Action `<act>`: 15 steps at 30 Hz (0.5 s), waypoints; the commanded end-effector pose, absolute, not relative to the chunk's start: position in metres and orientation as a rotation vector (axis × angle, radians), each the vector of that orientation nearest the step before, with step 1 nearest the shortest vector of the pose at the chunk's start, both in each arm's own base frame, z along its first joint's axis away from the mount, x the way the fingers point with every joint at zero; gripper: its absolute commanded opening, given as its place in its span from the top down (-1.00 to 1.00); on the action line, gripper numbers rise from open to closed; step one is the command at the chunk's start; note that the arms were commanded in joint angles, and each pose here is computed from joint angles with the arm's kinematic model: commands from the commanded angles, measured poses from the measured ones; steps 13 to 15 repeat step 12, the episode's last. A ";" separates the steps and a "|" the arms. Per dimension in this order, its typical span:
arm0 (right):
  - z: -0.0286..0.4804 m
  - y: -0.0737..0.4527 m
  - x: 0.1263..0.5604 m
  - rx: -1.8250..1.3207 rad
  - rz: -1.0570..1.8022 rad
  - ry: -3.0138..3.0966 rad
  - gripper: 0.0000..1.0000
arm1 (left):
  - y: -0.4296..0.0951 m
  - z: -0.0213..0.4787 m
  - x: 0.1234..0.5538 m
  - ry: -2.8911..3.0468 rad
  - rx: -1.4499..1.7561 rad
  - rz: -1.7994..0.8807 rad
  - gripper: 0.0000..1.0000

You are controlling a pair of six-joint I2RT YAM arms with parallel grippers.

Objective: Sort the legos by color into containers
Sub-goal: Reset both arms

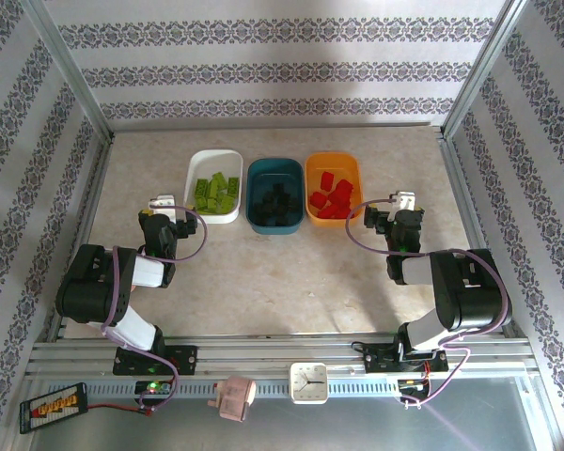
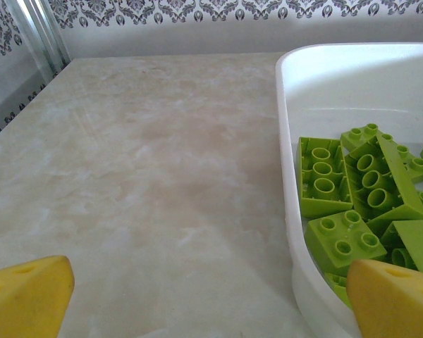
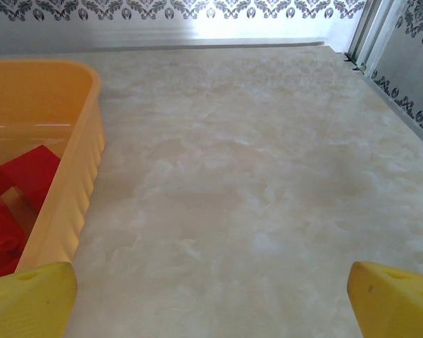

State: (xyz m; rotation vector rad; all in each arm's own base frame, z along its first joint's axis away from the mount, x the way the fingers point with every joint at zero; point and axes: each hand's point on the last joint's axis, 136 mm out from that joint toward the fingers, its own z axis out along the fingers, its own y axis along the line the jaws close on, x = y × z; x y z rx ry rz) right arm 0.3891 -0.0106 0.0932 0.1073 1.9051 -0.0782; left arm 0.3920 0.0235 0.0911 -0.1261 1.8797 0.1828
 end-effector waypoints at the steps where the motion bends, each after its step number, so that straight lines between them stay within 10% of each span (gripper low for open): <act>1: 0.108 -0.011 0.396 0.110 -0.067 1.854 -0.96 | 0.026 0.092 0.396 1.877 -0.139 0.180 -0.99; 15: 0.108 -0.012 0.396 0.112 -0.068 1.853 -0.96 | 0.026 0.092 0.396 1.877 -0.138 0.180 -0.99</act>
